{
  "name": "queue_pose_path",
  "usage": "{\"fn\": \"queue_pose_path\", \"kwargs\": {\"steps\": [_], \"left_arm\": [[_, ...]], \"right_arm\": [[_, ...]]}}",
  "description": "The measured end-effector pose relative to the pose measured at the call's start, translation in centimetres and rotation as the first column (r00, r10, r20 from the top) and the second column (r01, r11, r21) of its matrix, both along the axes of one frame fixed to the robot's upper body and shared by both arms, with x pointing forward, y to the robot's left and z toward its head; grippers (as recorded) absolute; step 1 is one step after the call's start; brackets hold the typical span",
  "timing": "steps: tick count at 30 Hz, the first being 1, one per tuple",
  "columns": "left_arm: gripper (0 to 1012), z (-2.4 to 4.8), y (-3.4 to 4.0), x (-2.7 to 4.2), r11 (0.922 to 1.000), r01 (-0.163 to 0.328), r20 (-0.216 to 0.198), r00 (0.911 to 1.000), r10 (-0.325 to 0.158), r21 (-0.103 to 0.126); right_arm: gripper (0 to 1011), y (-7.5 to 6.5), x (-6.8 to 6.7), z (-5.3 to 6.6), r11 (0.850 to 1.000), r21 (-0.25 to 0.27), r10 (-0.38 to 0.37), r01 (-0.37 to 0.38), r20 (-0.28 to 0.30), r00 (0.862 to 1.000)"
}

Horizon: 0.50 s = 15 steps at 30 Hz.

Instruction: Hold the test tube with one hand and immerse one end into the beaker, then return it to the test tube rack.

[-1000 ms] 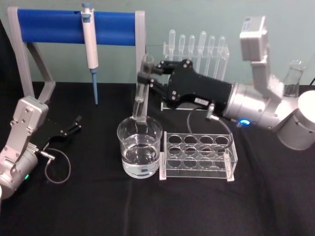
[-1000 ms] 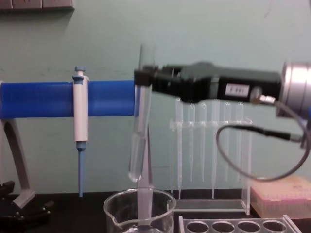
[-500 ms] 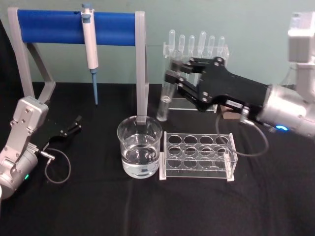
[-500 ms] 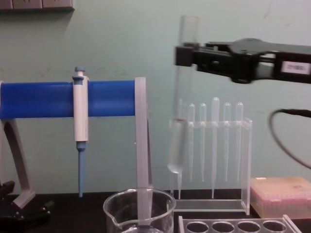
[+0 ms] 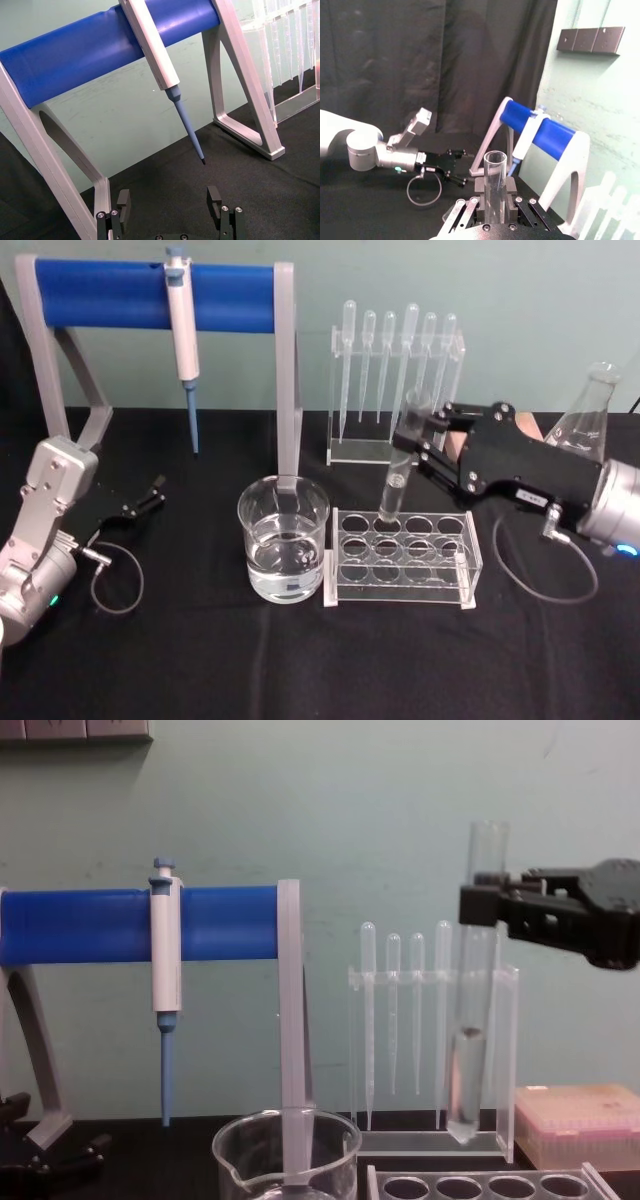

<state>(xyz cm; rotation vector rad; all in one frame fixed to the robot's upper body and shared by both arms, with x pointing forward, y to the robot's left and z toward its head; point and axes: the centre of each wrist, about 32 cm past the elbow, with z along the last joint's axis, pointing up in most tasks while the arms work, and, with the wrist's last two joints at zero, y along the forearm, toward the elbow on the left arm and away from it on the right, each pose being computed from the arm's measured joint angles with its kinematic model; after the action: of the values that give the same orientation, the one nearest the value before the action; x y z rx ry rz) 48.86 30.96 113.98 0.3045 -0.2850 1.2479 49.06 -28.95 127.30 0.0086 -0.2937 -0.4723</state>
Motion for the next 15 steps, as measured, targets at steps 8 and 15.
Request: {"fn": "queue_pose_path", "kwargs": {"steps": [8, 15], "left_arm": [[1000, 0.0, 0.0, 0.0, 1.0, 0.0, 0.0, 1.0, 0.0, 0.0], [1000, 0.0, 0.0, 0.0, 1.0, 0.0, 0.0, 1.0, 0.0, 0.0]], "right_arm": [[242, -0.5, -0.5, -1.5, 1.0, 0.002, -0.016, 0.017, -0.03, 0.999], [242, -0.6, -0.6, -2.8, 0.999, 0.001, -0.035, 0.035, -0.043, 0.998]]}}
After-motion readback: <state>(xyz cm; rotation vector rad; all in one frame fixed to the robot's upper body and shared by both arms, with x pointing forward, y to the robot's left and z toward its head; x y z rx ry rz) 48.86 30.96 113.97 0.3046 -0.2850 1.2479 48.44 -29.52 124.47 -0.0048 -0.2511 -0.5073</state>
